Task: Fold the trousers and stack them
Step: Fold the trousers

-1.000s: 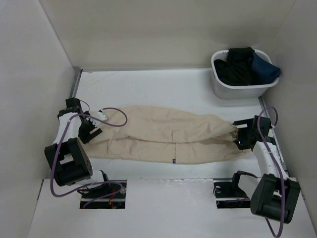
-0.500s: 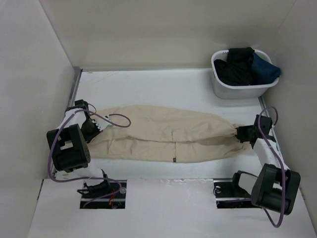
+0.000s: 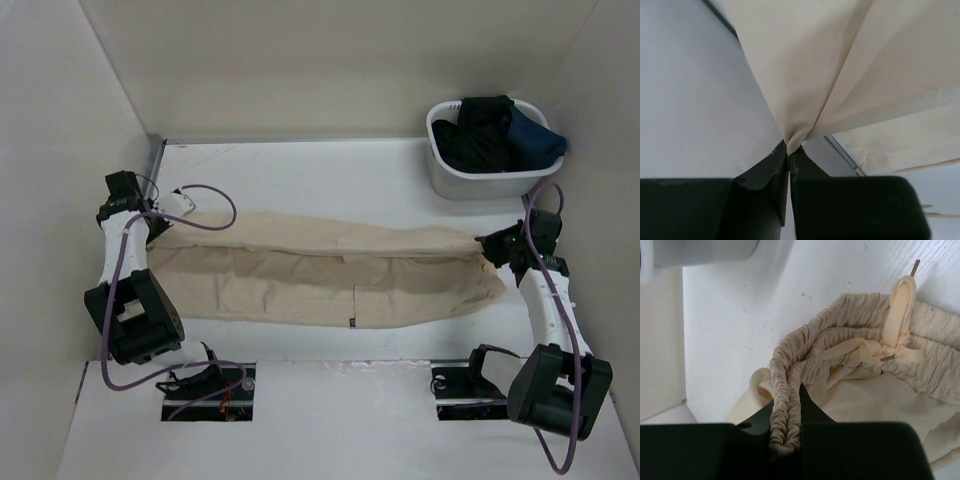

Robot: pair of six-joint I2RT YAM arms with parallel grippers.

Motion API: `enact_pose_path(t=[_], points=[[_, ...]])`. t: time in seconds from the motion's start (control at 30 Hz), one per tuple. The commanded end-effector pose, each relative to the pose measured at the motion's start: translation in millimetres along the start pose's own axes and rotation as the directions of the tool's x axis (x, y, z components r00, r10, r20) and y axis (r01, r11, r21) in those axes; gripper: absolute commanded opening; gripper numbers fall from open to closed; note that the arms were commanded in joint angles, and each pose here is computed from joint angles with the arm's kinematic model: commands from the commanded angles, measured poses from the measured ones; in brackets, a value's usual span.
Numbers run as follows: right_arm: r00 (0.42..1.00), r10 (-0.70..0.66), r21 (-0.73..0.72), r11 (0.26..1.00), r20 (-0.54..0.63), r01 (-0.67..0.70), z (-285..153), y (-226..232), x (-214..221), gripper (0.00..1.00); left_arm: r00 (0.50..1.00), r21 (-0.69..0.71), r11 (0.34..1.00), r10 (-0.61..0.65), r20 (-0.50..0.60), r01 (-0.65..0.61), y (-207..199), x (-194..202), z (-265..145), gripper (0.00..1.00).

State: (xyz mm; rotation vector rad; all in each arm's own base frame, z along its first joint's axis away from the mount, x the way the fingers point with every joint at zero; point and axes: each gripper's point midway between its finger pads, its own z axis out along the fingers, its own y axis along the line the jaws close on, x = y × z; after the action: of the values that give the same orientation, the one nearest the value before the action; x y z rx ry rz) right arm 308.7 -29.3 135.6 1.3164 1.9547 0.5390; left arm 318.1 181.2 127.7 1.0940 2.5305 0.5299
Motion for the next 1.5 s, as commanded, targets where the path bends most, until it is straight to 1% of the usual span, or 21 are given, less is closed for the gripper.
enact_pose_path(t=[0.0,0.13,0.2,0.27,0.33,0.4,0.43,0.5,0.53,0.63,0.7,0.77,0.83,0.87,0.9,1.0,1.1,1.17,1.27,1.37,1.47], points=[[0.996,-0.083,-0.076,0.994,0.036,0.085,-4,25,-13,0.0,0.999,-0.186,0.982,0.03,0.043,-0.021,49,-8,-36,0.0],[0.978,-0.197,-0.137,0.969,0.07,0.205,-14,56,-21,0.0,0.996,-0.346,0.936,0.074,0.042,-0.055,91,-5,-79,0.0],[0.969,-0.237,-0.109,0.964,0.065,0.243,-23,54,-18,0.01,0.995,-0.375,0.924,0.094,0.034,-0.074,93,2,-99,0.0],[0.973,-0.229,-0.036,0.972,0.03,0.23,-30,27,-3,0.02,0.996,-0.333,0.94,0.086,0.01,-0.078,70,19,-103,0.0],[0.979,-0.203,0.029,0.979,-0.002,0.203,-32,-8,18,0.04,0.998,-0.246,0.967,0.06,-0.019,-0.063,32,40,-93,0.0],[0.992,-0.128,0.094,0.987,-0.014,0.129,-31,-45,37,0.08,0.999,-0.154,0.987,0.033,-0.04,-0.038,-8,59,-77,0.0],[0.996,-0.081,0.111,0.99,-0.026,0.083,-30,-61,48,0.12,0.998,-0.11,0.993,0.035,-0.046,-0.04,-28,64,-68,0.01],[0.999,0.025,0.143,0.989,-0.025,-0.021,-25,-86,61,0.13,0.997,-0.05,0.997,0.049,-0.056,-0.052,-60,72,-53,0.02],[0.998,0.065,0.162,0.985,-0.019,-0.061,-23,-98,65,0.14,0.996,-0.023,0.998,0.056,-0.065,-0.058,-73,75,-46,0.02],[0.99,0.14,0.196,0.971,0.005,-0.138,-21,-119,70,0.28,0.993,0.039,0.998,0.062,-0.103,-0.058,-101,87,-36,0.03],[0.988,0.148,0.197,0.968,0.037,-0.152,-23,-122,64,0.32,0.99,0.052,0.997,0.067,-0.123,-0.061,-109,93,-35,0.03],[0.987,0.152,0.195,0.968,0.058,-0.16,-25,-121,60,0.47,0.987,0.061,0.996,0.08,-0.139,-0.072,-114,96,-35,0.04],[0.986,0.153,0.19,0.968,0.062,-0.162,-27,-118,58,0.67,0.984,0.079,0.994,0.087,-0.153,-0.075,-121,99,-34,0.05],[0.987,0.154,0.185,0.97,0.051,-0.161,-28,-115,60,0.96,0.984,0.087,0.993,0.09,-0.154,-0.077,-123,99,-35,0.05],[0.986,0.158,0.179,0.97,0.046,-0.164,-28,-113,61,1.0,0.985,0.084,0.994,0.085,-0.153,-0.073,-123,99,-35,0.05],[0.986,0.158,0.192,0.968,0.047,-0.164,-33,-110,61,1.0,0.985,0.051,0.996,0.078,-0.151,-0.071,-115,97,-39,0.04],[0.985,0.151,0.275,0.946,0.087,-0.169,-32,-126,57,1.0,0.983,-0.011,0.996,0.083,-0.163,-0.086,-96,98,-45,0.03],[0.983,0.146,0.318,0.932,0.11,-0.174,-26,-135,53,1.0,0.977,-0.014,0.994,0.106,-0.187,-0.111,-93,102,-47,0.03],[0.987,0.113,0.338,0.93,0.117,-0.147,-13,-137,46,1.0,0.963,0.003,0.989,0.142,-0.229,-0.145,-93,110,-47,0.04],[0.989,0.113,0.372,0.917,0.098,-0.142,1,-141,45,1.0,0.942,0.082,0.983,0.183,-0.28,-0.167,-111,126,-39,0.06],[0.988,0.119,0.346,0.927,0.102,-0.148,12,-133,40,0.98,0.923,0.134,0.971,0.232,-0.306,-0.199,-125,138,-31,0.07]])
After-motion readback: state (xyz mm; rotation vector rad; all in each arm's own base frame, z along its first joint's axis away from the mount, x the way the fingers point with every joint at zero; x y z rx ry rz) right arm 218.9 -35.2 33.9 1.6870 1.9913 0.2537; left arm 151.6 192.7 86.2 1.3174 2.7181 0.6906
